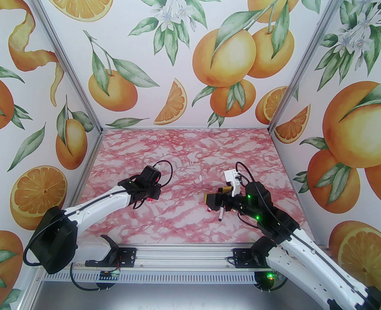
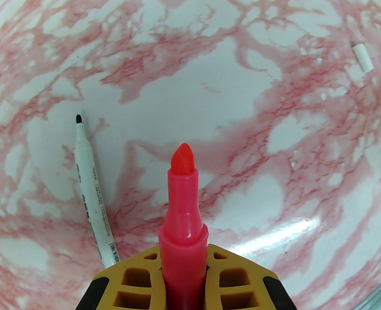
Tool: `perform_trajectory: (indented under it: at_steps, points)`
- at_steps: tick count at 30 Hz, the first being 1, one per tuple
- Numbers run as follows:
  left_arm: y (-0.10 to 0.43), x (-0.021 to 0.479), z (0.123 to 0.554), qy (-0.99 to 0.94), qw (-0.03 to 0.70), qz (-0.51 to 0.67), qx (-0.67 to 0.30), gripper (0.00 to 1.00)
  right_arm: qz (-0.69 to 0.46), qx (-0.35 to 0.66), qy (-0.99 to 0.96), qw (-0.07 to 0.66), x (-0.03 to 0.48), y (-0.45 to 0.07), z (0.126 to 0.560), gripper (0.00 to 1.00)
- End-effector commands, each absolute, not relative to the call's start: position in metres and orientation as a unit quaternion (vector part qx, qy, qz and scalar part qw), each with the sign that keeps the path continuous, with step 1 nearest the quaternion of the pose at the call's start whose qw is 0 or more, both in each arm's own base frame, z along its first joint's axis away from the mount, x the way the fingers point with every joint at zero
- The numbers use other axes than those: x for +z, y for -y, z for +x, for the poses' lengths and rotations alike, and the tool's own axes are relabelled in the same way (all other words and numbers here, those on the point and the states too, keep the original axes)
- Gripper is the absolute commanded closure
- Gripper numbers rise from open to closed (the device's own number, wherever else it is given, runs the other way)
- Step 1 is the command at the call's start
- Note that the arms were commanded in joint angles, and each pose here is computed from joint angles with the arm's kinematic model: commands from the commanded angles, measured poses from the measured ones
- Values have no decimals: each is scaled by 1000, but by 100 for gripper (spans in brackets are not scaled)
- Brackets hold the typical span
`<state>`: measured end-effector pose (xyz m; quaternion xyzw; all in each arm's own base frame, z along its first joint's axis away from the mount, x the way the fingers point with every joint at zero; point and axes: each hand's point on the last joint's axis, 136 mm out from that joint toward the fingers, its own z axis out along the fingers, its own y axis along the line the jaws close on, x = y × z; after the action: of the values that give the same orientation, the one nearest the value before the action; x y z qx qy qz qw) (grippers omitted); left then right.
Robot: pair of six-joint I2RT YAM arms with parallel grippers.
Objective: Open the pen caps
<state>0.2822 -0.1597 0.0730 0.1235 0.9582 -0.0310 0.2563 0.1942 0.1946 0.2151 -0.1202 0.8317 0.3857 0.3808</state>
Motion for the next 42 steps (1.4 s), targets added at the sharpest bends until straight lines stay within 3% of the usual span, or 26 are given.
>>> perform_trajectory:
  at_steps: [1,22,42]
  points:
    - [162,80,301,-954,276,118,-22,99,-134,400,-830,365,215,-201,187,0]
    - [137,35,323,-967,231,65,79,97,-133,390,-842,348,198,-201,189,0]
    - [129,17,311,-974,203,51,91,90,-124,392,-844,345,191,-202,190,0]
